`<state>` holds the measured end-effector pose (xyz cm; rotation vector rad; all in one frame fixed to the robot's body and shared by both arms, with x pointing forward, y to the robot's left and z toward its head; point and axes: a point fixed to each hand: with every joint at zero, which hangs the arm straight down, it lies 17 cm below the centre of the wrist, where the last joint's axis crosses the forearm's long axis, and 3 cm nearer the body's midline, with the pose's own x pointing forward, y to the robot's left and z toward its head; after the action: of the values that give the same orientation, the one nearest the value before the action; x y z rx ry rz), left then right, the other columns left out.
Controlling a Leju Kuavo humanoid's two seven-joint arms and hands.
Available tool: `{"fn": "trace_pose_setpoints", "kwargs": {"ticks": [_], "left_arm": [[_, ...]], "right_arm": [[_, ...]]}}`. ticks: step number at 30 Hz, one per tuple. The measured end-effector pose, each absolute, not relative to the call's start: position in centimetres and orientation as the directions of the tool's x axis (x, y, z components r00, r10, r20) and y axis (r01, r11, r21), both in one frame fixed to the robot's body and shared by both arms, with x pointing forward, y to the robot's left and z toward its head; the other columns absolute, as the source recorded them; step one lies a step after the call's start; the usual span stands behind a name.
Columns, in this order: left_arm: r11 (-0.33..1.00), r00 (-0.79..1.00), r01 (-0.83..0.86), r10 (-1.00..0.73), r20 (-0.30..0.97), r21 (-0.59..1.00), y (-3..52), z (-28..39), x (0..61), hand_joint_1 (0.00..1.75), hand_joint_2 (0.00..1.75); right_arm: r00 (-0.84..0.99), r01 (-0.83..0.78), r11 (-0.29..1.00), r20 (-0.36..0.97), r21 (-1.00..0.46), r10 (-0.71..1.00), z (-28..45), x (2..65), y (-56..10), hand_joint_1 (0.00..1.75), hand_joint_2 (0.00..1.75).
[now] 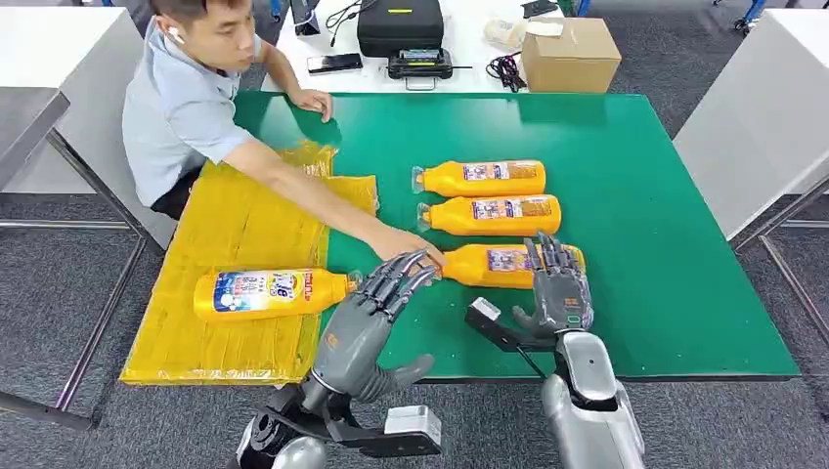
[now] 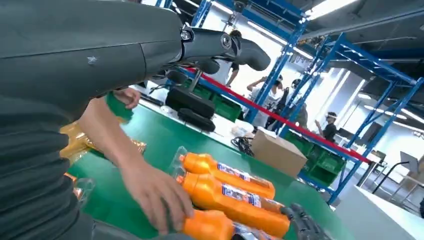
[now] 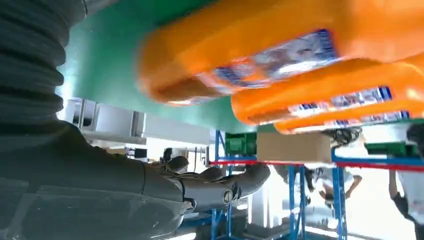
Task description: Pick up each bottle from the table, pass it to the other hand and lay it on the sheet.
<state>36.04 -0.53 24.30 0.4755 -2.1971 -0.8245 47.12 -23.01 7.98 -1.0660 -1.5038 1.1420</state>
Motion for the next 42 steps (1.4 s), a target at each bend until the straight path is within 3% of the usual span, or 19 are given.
{"fn": "trace_pose_setpoints", "kwargs": {"ticks": [20, 42], "left_arm": [[0.719, -0.662, -0.110, -0.568, 0.489, 0.687, -0.1, 24.6, 36.2, 0.00, 1.75], [0.708, -0.644, -0.091, -0.578, 0.501, 0.700, 0.5, 24.1, 36.0, 0.00, 1.75]], "right_arm": [[-0.119, -0.111, 0.134, 0.147, -0.985, 0.982, 2.7, 49.1, -23.7, 0.00, 1.75], [-0.093, -0.155, 0.027, 0.042, -0.988, 0.995, 2.1, 49.1, -25.6, 0.00, 1.75]]}}
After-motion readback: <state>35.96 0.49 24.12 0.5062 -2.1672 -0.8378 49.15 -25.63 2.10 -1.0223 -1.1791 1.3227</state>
